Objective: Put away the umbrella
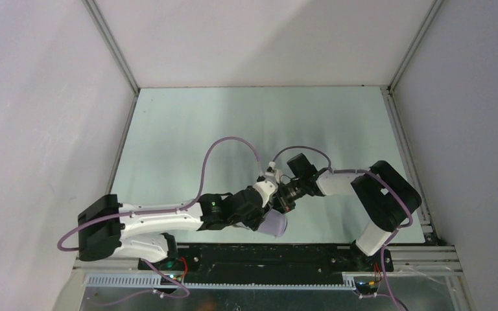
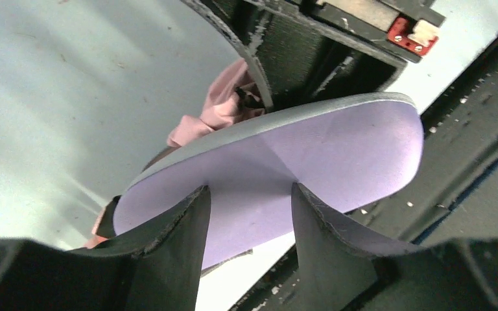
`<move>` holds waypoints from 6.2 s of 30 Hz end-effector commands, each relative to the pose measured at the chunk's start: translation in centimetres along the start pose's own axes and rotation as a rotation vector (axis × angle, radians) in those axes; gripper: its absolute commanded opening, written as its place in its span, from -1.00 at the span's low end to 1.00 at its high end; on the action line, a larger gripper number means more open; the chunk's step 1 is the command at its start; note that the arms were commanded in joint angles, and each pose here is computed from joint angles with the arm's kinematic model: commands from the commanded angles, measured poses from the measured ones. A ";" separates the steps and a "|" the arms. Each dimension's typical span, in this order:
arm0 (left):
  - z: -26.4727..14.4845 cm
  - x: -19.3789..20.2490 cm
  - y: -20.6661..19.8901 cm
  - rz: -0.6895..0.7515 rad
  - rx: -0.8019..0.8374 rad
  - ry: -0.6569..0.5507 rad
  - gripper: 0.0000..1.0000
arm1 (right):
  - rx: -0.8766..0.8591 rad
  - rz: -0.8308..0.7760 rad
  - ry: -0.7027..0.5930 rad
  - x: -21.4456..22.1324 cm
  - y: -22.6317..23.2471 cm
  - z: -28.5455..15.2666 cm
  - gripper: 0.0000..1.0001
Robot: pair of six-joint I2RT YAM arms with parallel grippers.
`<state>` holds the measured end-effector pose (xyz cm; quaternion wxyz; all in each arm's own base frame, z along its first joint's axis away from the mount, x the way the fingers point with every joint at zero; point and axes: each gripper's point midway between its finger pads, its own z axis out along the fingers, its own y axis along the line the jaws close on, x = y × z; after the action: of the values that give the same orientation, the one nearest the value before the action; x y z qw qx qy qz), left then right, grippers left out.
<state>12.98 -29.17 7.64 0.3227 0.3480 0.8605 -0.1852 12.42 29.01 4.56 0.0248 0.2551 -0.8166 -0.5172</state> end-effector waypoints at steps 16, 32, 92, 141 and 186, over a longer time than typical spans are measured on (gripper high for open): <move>4.9 1.8 4.3 0.136 -0.179 0.123 0.08 | 0.125 0.121 -0.180 -1.0 -1.8 -4.5 -0.16; 2.5 4.0 2.7 0.089 -0.095 0.140 0.07 | 0.110 0.234 -0.394 -1.6 -1.4 -7.3 0.99; 1.0 5.0 -0.8 -0.148 -0.082 0.117 0.62 | 0.253 0.325 -0.139 4.1 -2.3 2.1 0.30; -8.4 -5.0 7.0 0.179 -0.322 -0.071 0.86 | 0.680 -0.153 -0.134 -0.6 -6.2 -1.9 -0.98; -1.6 0.3 3.1 1.073 0.118 -0.123 0.99 | 0.440 -0.265 -0.105 -2.7 -2.4 -0.5 -1.00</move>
<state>13.86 -23.51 8.03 0.3707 0.7470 0.5500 -0.0461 17.10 28.67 3.96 -0.1636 0.3065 -0.8730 -0.3423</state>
